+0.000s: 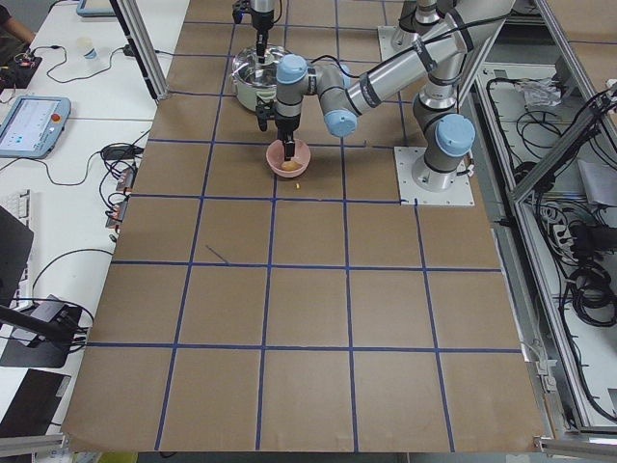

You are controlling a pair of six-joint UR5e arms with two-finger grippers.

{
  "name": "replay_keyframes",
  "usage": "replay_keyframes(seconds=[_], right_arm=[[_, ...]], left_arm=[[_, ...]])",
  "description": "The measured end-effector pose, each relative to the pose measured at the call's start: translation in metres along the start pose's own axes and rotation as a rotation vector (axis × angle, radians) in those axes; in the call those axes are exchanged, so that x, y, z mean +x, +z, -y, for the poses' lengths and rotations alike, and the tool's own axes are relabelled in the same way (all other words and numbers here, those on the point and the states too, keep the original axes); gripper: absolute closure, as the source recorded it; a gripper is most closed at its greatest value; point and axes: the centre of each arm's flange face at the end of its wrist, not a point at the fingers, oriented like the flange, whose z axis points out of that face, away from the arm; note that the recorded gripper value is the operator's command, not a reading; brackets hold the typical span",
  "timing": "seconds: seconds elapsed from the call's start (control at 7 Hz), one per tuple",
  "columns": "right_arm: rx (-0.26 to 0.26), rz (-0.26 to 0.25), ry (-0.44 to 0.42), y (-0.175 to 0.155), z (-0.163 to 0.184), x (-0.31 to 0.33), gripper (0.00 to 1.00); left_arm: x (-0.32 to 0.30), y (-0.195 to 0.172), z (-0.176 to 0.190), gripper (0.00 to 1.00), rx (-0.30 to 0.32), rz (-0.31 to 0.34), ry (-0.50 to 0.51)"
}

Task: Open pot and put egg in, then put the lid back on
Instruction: 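Lower the right gripper onto the lid knob while the left gripper descends over the egg, then grasp the lid knob with the right gripper and lift the lid off the pot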

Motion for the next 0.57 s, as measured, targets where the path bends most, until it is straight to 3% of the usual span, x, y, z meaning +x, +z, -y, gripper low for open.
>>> replay_keyframes(seconds=[0.43,0.57], right_arm=[[0.023,0.005,-0.005,-0.009,0.0,0.001,0.97],[0.046,0.015,-0.007,-0.028,-0.001,0.003,0.97]], left_arm=[[0.001,0.006,0.0,0.0,-0.01,-0.007,0.004],[0.001,0.009,0.001,0.0,-0.007,-0.01,0.02]])
